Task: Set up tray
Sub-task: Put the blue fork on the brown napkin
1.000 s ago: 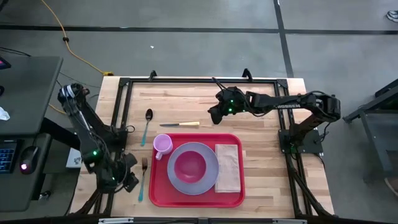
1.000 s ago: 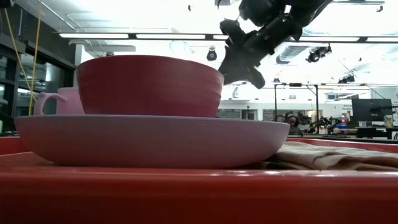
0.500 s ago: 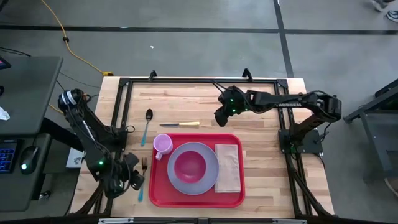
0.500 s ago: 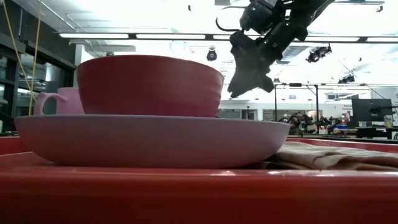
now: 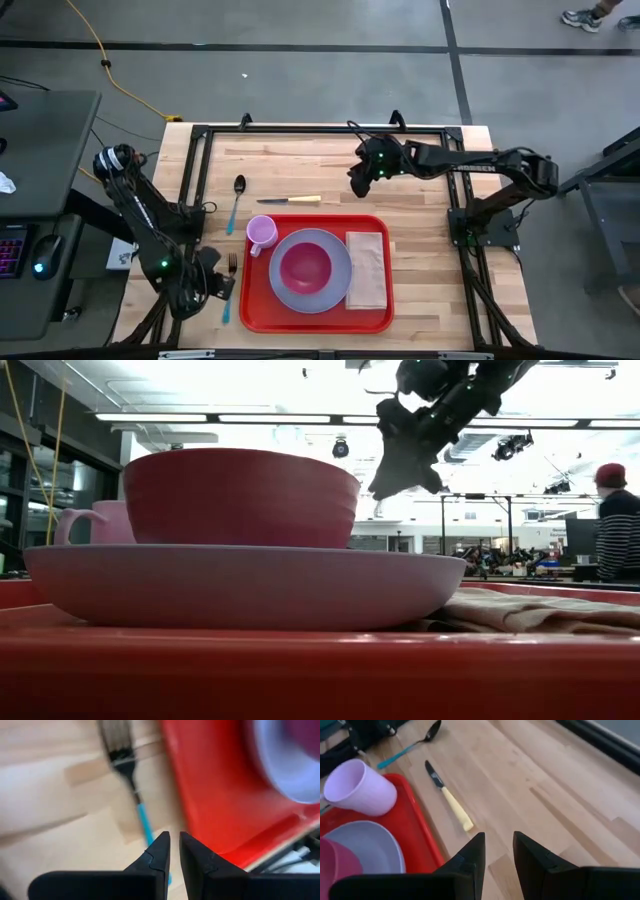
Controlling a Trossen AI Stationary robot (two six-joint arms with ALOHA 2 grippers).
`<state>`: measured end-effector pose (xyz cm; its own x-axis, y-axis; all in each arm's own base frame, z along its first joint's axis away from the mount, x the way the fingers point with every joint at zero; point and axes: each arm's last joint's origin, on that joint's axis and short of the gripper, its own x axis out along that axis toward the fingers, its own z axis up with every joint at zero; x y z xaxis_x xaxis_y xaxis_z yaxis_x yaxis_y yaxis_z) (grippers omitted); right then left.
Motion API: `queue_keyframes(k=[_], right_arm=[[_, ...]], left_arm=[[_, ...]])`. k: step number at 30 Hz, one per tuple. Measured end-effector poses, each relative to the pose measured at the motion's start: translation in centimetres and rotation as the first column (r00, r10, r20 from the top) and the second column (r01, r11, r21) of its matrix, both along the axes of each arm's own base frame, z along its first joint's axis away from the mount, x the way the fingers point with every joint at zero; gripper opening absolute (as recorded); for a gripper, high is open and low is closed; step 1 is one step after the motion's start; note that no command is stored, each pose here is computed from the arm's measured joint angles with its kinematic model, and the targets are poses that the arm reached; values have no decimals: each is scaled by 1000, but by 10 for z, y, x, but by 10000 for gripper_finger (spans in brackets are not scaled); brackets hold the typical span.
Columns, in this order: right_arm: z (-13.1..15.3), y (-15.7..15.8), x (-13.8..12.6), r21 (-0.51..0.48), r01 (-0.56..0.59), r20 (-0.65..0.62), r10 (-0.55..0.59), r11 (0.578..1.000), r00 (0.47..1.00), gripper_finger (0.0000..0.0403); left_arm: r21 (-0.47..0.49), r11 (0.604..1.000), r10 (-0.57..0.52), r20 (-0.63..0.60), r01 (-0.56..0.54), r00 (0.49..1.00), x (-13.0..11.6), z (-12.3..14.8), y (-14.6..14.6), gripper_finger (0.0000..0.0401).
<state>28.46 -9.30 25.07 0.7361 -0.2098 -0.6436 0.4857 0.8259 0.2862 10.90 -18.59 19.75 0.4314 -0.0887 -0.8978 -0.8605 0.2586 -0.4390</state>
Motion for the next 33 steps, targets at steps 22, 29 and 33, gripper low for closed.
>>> queue_keyframes(k=[22,29,33], right_arm=[[41,7,-33,-36,18,101,-14,999,995,78],[45,9,-41,-34,20,88,-17,999,996,78],[45,9,-41,-46,35,83,-31,998,996,78]], left_arm=[[81,995,67,-81,-60,994,36,-26,7,74],[26,999,48,-178,-44,983,32,-27,5,125],[19,997,80,-224,-78,971,30,-28,7,179]])
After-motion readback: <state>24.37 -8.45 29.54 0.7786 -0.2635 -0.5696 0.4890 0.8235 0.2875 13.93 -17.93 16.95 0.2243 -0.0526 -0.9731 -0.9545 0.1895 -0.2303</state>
